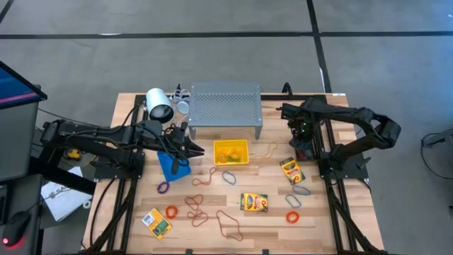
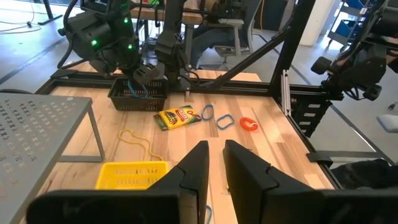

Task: Pick & Place Office Desk Supplies
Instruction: Put the blue rubber band into the black bin, then put the crayon box into the blue bin

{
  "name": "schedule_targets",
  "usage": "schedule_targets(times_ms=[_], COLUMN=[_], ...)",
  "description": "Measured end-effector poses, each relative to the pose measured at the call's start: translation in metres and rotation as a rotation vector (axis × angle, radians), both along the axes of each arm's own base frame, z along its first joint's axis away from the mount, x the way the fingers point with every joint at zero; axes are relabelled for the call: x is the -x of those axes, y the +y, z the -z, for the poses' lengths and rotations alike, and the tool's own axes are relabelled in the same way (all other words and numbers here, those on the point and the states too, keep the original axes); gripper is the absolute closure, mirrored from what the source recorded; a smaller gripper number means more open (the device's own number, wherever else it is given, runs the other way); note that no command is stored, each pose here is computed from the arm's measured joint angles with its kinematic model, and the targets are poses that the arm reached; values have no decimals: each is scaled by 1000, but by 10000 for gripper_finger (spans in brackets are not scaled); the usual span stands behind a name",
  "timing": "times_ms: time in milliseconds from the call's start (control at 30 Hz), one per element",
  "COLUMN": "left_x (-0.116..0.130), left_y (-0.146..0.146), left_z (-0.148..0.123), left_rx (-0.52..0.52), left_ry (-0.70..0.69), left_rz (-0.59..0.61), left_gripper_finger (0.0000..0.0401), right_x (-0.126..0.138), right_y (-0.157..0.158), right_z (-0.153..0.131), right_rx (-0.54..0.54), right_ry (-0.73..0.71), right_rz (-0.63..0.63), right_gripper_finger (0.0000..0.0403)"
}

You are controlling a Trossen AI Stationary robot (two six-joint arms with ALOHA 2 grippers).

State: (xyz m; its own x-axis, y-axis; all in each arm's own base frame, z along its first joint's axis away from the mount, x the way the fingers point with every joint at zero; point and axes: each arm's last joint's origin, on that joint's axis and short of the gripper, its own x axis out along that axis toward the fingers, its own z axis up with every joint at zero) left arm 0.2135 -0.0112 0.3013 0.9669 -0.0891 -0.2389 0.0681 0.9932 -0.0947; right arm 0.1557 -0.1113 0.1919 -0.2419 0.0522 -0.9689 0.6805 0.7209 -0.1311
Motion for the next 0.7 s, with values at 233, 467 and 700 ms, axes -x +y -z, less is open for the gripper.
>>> schedule_targets(times_ms=[233,467,700], left_x=[0,0,0], left_y=[0,0,0], left_z=[0,0,0], left_rx=[0,0,1], left_ry=[0,1,5], left_rz=[0,1,4], left_gripper_finger=[352,352,352], right_x=[6,7,8], right_y=[0,-1,3], right_z=[-1,-1,-8], right_rx=[-75,-83,-40], right_ry=[8,6,-33], right_rz=[37,64,70], right_gripper_finger=[321,217,225])
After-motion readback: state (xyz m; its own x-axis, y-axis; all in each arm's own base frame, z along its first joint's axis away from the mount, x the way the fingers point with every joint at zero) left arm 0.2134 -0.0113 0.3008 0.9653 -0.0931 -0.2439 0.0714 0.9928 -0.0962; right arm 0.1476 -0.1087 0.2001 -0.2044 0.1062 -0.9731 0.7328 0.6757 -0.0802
